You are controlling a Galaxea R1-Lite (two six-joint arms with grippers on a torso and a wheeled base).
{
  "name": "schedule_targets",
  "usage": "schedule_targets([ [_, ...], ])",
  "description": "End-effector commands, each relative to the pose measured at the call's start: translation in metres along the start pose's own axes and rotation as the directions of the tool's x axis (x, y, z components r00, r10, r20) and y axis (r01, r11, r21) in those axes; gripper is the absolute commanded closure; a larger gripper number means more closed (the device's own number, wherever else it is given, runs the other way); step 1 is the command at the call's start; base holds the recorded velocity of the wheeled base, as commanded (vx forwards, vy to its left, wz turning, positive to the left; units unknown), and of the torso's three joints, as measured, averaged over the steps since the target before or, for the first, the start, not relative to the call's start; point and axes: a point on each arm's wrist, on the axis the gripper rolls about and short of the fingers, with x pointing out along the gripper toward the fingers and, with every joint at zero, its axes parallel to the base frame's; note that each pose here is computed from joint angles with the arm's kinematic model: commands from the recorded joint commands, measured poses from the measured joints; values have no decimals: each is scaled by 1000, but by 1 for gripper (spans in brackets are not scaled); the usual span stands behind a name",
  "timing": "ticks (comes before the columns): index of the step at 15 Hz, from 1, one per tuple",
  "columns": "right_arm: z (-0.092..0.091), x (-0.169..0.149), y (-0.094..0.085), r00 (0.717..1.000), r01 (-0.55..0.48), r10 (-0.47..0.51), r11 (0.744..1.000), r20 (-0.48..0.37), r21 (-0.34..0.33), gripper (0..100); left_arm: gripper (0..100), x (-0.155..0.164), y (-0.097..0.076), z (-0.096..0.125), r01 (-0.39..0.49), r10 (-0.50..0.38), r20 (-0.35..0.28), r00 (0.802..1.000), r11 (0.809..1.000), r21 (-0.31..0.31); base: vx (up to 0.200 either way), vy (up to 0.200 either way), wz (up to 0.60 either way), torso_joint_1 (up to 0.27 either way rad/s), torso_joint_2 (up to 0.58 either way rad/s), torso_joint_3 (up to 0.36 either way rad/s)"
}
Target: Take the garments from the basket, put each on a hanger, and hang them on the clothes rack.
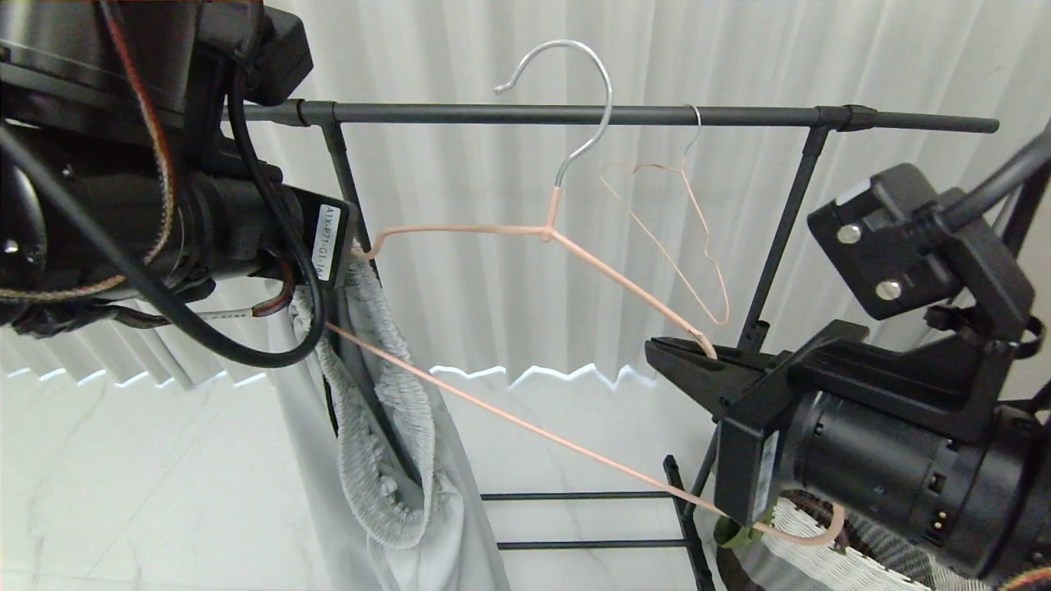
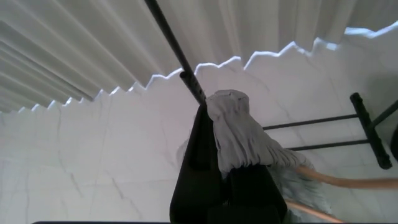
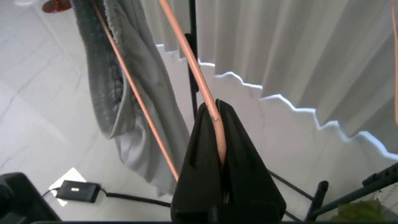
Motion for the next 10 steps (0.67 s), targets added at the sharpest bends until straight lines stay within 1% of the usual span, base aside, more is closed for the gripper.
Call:
schedule_targets([
  [1,-8,18,7,1000,2,-2,1000,-8,-14,100,100,-5,-1,1,14,-14,13,1000,1000,0,0,0,0,0,0,0],
  [3,-14,28,13,1000,-6,6,1000,-8,-27,100,100,-15,-5,5,51,-51,45,998,999,-2,0,0,0,0,0,0],
  [4,-15,34,15,1000,-8,8,999,-2,-36,100,100,-23,-8,11,80,-79,75,994,997,-8,0,0,0,0,0,0],
  [7,-11,49,23,1000,-10,10,999,21,-34,100,100,-46,-17,31,171,-165,167,972,985,-22,0,0,0,0,0,0],
  [8,-9,52,24,1000,-9,10,999,26,-31,100,100,-51,-21,32,194,-189,177,966,981,-15,0,0,0,0,0,0],
  [10,-5,54,25,999,-7,8,1000,38,-26,100,100,-55,-23,31,215,-210,182,961,977,-9,0,0,0,0,0,0],
])
